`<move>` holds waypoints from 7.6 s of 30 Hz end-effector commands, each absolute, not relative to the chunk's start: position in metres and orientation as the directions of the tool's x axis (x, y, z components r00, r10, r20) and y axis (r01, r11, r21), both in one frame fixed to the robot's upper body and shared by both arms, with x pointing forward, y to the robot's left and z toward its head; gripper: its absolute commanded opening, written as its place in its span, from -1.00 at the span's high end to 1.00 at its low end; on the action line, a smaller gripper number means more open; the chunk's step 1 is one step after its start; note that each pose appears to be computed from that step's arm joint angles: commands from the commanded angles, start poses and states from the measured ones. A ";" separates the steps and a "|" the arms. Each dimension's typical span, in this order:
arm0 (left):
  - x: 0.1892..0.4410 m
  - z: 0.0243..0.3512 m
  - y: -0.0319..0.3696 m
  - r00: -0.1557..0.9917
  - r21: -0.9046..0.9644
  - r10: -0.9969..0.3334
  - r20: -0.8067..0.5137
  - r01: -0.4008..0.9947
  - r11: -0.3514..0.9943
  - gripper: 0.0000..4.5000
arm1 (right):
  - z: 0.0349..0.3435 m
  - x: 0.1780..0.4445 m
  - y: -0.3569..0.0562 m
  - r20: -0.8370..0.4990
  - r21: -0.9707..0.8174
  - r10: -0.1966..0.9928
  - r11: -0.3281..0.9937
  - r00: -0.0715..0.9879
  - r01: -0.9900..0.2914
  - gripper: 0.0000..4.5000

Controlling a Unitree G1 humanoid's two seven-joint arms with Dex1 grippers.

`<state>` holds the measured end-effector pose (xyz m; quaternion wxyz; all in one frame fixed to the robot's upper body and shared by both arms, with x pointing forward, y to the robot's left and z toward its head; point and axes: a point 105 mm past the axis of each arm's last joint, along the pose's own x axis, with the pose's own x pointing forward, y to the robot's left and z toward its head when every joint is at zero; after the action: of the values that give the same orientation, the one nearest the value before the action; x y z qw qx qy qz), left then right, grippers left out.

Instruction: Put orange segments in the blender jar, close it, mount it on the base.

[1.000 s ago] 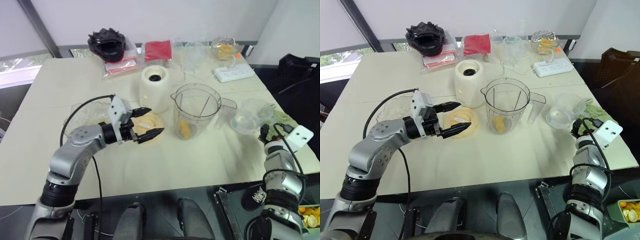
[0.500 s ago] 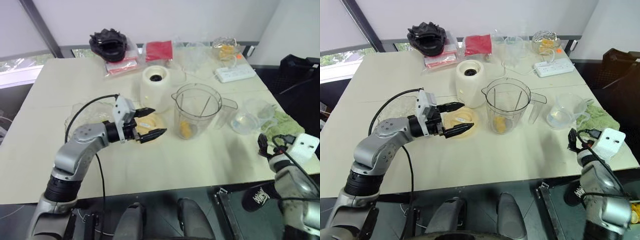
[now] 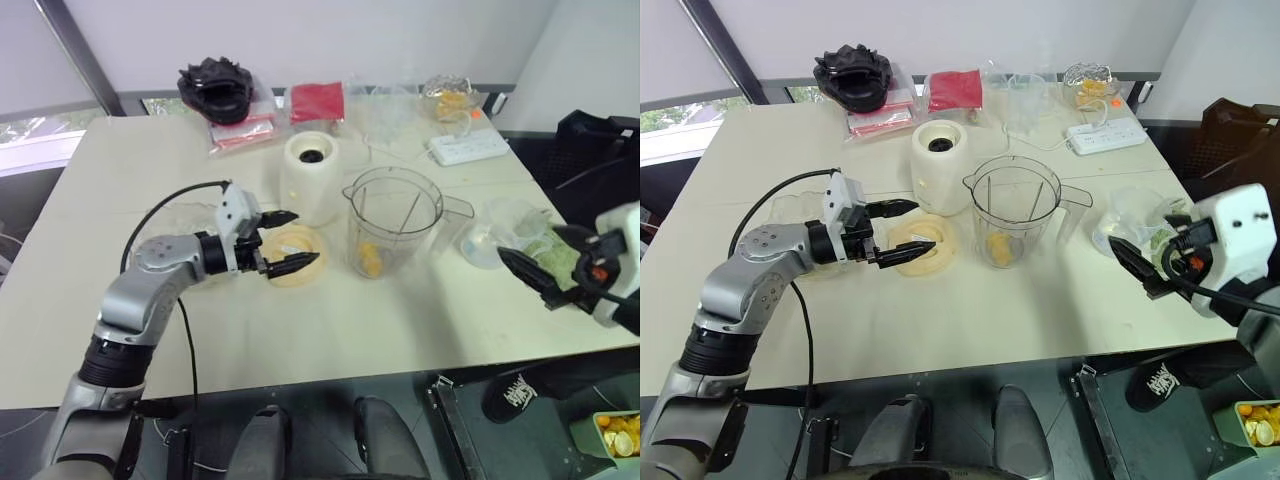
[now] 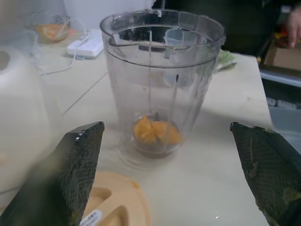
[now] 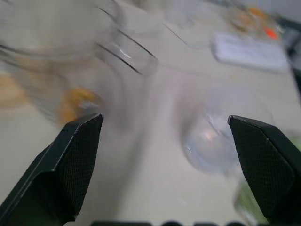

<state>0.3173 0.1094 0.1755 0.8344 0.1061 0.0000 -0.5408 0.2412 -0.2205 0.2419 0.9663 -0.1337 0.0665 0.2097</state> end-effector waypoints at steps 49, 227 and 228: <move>0.416 0.089 0.088 0.349 0.392 -0.505 -0.789 0.920 0.023 -0.42 | 0.233 0.216 -0.178 -0.136 -0.293 0.320 0.891 0.938 -0.347 -1.00; 0.349 0.213 0.043 -0.152 0.193 -0.437 -0.887 0.737 -0.648 0.90 | 0.147 0.337 -0.139 -0.001 -0.059 0.064 0.996 0.998 -0.064 0.60; 0.351 0.210 0.042 -0.141 0.198 -0.427 -0.893 0.729 -0.655 0.90 | 0.148 0.337 -0.139 0.001 -0.061 0.062 0.996 0.998 -0.062 0.60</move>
<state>0.3542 0.0319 0.2490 0.4565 0.5010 0.0786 -0.7310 0.3338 -0.1248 0.1300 0.9968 -0.0320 0.0320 0.0662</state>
